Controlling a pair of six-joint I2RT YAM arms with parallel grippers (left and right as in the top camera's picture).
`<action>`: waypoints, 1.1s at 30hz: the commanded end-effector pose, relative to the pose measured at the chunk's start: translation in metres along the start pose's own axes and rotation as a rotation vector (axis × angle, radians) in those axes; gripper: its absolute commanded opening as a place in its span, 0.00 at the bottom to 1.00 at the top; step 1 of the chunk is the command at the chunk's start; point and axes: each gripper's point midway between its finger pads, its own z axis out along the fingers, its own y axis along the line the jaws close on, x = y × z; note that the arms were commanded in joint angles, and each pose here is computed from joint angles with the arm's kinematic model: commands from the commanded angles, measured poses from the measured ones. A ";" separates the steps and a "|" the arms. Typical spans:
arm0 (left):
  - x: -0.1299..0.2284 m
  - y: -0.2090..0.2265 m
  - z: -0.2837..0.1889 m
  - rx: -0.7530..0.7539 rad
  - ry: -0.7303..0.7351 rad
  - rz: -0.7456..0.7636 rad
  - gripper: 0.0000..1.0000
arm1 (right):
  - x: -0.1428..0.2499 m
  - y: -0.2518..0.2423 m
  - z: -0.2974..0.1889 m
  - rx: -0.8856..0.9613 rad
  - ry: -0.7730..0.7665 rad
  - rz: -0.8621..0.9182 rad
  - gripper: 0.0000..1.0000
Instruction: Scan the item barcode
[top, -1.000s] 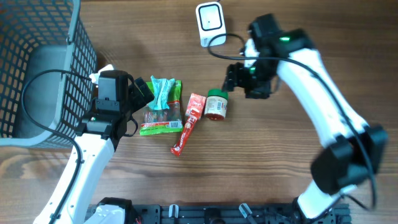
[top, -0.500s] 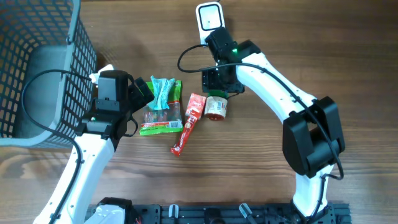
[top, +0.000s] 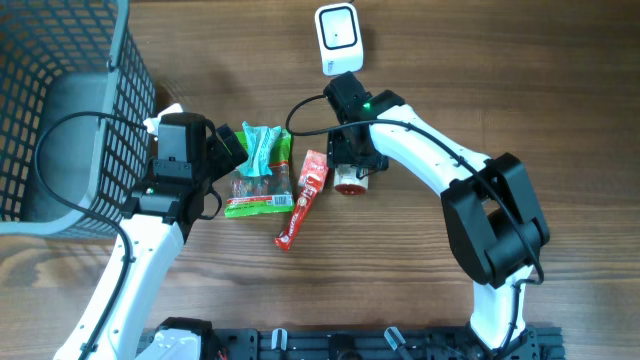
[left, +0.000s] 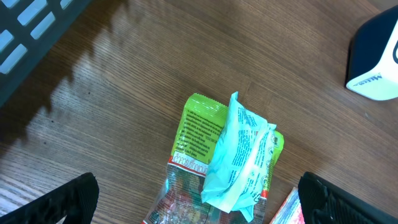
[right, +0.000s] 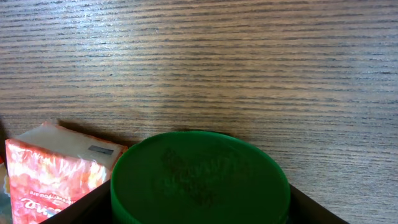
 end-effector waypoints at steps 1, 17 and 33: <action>-0.006 0.000 -0.002 -0.002 -0.018 0.006 1.00 | 0.004 -0.002 0.010 0.007 0.023 -0.001 0.68; -0.006 0.000 -0.002 -0.003 -0.018 0.005 1.00 | -0.030 0.000 -0.030 0.020 -0.128 -0.119 0.63; -0.006 0.000 -0.002 -0.003 -0.018 0.005 1.00 | -0.028 -0.072 -0.150 0.144 -0.589 0.147 0.59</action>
